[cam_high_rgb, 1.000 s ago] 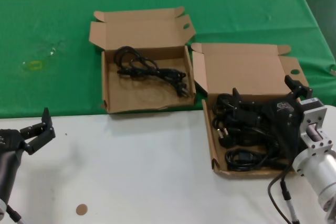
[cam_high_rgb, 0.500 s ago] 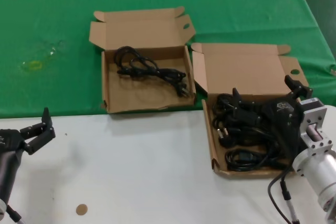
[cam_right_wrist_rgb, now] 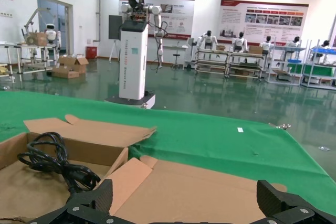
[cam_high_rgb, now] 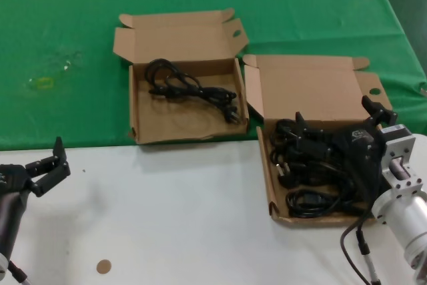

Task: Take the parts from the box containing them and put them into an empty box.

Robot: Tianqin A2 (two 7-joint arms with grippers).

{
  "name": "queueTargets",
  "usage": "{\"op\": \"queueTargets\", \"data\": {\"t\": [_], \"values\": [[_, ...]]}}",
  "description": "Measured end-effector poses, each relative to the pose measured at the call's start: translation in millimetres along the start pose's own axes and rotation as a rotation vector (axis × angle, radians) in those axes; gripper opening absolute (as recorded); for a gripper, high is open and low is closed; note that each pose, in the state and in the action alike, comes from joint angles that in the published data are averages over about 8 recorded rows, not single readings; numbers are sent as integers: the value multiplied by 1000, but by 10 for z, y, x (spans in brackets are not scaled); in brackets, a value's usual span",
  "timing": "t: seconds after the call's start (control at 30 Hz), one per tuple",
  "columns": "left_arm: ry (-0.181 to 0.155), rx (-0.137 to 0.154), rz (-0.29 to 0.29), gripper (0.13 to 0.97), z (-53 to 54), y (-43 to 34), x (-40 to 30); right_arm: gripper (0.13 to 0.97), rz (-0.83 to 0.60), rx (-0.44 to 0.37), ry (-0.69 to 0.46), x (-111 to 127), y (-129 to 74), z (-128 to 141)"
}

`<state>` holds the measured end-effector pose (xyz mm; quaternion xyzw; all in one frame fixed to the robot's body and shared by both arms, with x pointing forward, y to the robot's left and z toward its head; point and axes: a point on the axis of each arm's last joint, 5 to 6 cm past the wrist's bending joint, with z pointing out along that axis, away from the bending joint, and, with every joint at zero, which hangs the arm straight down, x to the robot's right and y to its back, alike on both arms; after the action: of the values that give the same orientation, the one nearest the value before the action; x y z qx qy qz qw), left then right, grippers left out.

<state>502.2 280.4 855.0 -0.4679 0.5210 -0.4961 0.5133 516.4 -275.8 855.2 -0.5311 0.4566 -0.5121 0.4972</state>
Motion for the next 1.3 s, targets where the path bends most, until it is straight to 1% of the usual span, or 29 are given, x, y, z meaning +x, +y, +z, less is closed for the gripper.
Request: {"op": "queueTargets", "data": {"t": [1.3], "values": [[0, 0, 0, 966, 0, 0, 0, 966, 0, 0, 0, 0, 0, 0]]}}
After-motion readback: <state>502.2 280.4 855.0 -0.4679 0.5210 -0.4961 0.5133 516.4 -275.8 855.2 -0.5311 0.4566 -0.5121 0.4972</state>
